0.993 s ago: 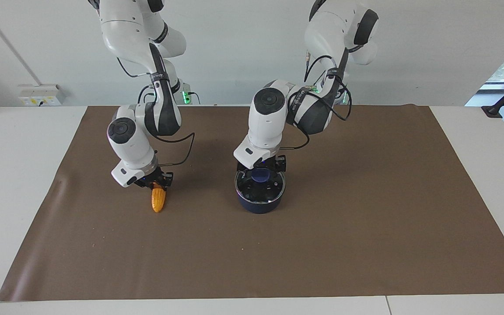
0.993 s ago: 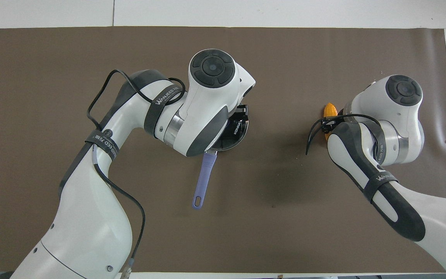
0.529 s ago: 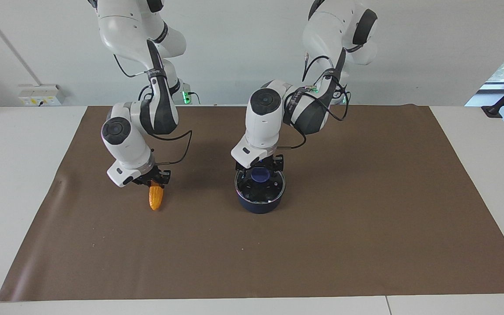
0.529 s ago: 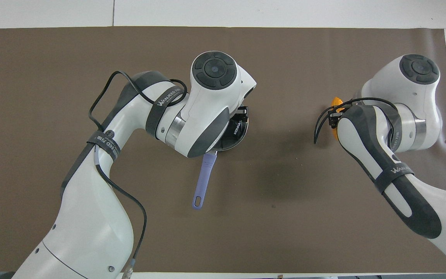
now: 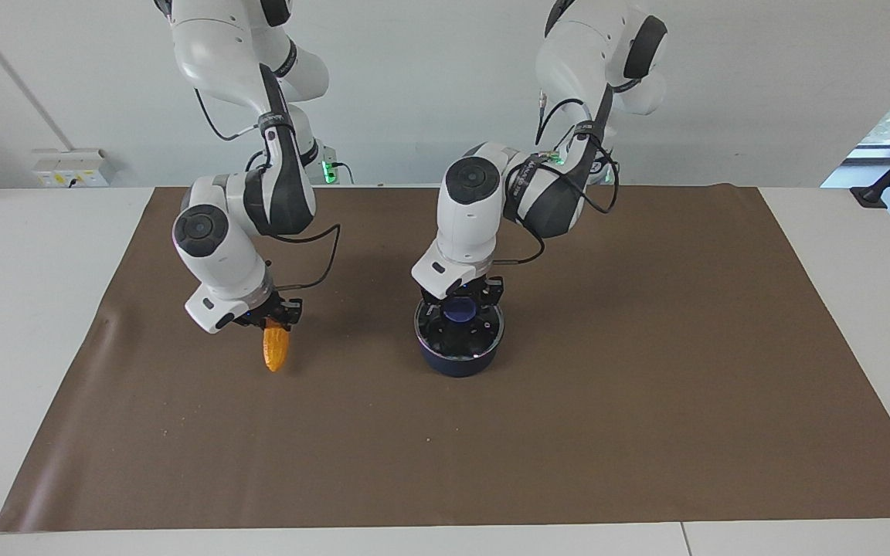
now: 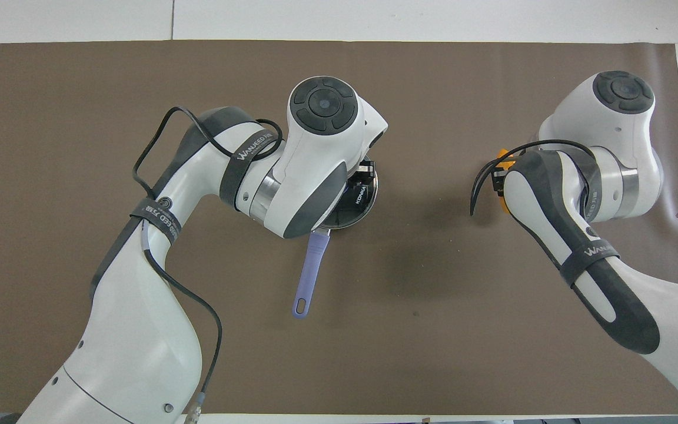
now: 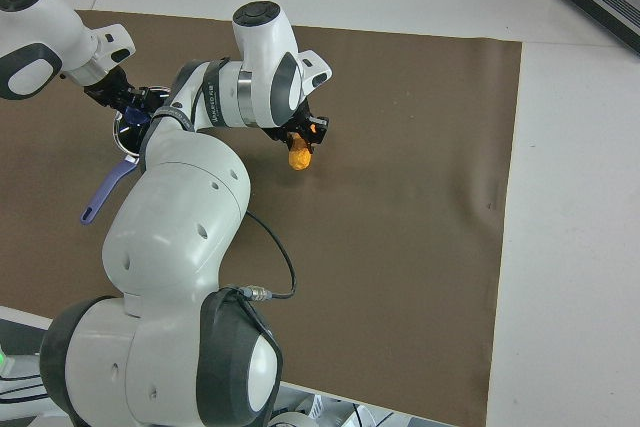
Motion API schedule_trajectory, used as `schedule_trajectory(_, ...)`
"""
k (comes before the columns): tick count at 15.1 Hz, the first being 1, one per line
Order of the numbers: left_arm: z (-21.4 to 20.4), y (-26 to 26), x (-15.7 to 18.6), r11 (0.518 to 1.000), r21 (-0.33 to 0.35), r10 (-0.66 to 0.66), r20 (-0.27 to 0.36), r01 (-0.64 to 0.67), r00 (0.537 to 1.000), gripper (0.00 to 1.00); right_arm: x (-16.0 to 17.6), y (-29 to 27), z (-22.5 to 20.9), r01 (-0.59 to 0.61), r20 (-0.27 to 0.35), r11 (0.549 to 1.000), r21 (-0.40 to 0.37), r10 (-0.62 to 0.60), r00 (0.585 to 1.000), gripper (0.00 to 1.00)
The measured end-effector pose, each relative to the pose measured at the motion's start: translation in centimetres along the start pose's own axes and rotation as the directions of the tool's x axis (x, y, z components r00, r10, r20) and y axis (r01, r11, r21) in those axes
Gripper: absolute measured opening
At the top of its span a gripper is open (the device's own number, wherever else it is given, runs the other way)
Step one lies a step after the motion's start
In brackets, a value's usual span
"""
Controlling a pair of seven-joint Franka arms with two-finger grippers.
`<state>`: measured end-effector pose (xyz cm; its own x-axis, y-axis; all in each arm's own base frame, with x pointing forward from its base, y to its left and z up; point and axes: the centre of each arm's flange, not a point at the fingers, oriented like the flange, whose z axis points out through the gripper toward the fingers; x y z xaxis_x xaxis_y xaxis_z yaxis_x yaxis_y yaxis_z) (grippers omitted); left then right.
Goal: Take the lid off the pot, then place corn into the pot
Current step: 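Lift the lid away with the left gripper while the right gripper carries corn, then lower the lid onto the table with the left gripper while the right gripper drops corn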
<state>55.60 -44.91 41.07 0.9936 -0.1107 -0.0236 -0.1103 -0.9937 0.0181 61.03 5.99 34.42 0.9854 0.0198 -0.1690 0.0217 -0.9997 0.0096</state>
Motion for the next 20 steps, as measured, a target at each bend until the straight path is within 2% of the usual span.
schedule_trajectory(4,-0.5,-0.1,0.0,1.0,-0.002,-0.003,0.002,0.003,1.0,0.67,0.1,0.2,-0.3,-0.004,-0.005,1.0,0.001,0.004,1.0,0.41)
schedule_trajectory(6,-3.0,-1.2,0.0,1.0,-0.014,-0.027,0.007,0.027,1.0,0.67,0.2,0.3,-0.4,-0.005,-0.007,1.0,0.001,0.005,1.0,0.41)
schedule_trajectory(8,-7.2,-4.5,0.3,0.997,-0.028,-0.074,0.008,0.074,0.997,0.67,0.2,-0.1,-0.5,0.002,-0.01,1.0,0.001,-0.002,1.0,0.41)
schedule_trajectory(11,-13.1,-12.3,1.0,0.991,-0.039,-0.129,0.008,0.129,0.992,0.67,0.7,-4.0,-3.7,0.043,-0.061,0.999,0.02,-0.042,0.997,0.41)
schedule_trajectory(14,-16.2,-24.0,2.2,0.994,-0.039,-0.1,0.035,0.101,0.994,0.67,-0.9,-14.7,-11.0,-0.011,-0.108,0.999,0.041,0.016,0.994,0.41)
schedule_trajectory(17,-15.0,-36.8,3.0,0.995,-0.049,-0.081,0.066,0.085,0.994,0.67,-3.5,-24.0,-13.3,-0.049,-0.15,0.997,0.065,0.058,0.987,0.41)
schedule_trajectory(20,-9.6,-44.7,2.5,0.994,-0.06,-0.085,0.059,0.088,0.995,0.67,-4.7,-31.4,-9.5,-0.068,-0.163,0.995,0.075,0.079,0.983,0.41)
